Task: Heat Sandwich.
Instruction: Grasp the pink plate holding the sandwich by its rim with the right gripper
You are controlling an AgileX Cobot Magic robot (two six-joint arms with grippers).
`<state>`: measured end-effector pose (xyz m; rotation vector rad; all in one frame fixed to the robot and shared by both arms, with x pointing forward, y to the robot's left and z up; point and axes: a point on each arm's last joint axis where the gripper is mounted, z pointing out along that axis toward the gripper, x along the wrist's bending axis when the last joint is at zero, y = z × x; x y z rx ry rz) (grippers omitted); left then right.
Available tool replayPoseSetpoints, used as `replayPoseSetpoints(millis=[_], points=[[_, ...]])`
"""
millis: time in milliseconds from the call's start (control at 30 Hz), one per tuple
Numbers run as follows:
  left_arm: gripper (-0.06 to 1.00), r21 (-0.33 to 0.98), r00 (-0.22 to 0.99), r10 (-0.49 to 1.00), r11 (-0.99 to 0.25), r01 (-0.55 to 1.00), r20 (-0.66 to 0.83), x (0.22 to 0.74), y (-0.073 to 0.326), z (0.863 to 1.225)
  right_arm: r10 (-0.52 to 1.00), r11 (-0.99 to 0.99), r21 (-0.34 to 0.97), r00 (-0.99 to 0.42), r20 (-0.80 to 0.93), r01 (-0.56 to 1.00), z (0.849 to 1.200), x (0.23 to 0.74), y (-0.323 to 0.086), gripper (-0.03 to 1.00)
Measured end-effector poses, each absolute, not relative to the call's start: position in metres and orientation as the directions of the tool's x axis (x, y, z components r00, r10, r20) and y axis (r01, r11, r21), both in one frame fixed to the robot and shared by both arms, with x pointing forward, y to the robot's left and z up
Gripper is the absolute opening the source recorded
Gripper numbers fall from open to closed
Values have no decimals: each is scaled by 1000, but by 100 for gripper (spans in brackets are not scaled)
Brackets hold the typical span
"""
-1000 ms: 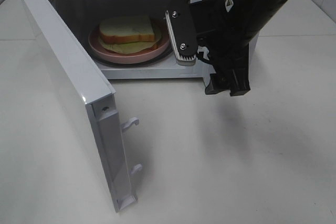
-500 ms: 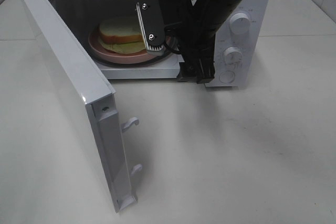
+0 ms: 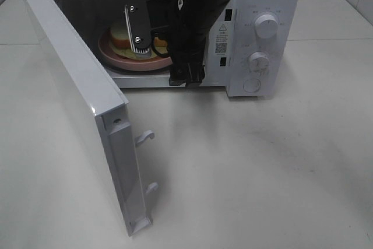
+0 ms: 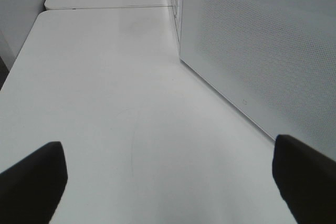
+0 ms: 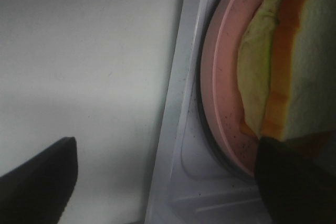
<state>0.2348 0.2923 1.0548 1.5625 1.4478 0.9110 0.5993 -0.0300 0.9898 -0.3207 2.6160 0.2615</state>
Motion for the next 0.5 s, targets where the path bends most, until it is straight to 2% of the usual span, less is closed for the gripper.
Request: replayPoseSetpoints(millis=[267, 500], points=[[99, 908, 85, 996, -23, 419, -14, 235, 292, 1055, -168, 953, 144, -863, -476, -265, 962, 619, -12, 87], [99, 908, 85, 996, -23, 419, -14, 235, 292, 1055, -156, 953, 152, -856, -492, -261, 954, 633, -5, 86]])
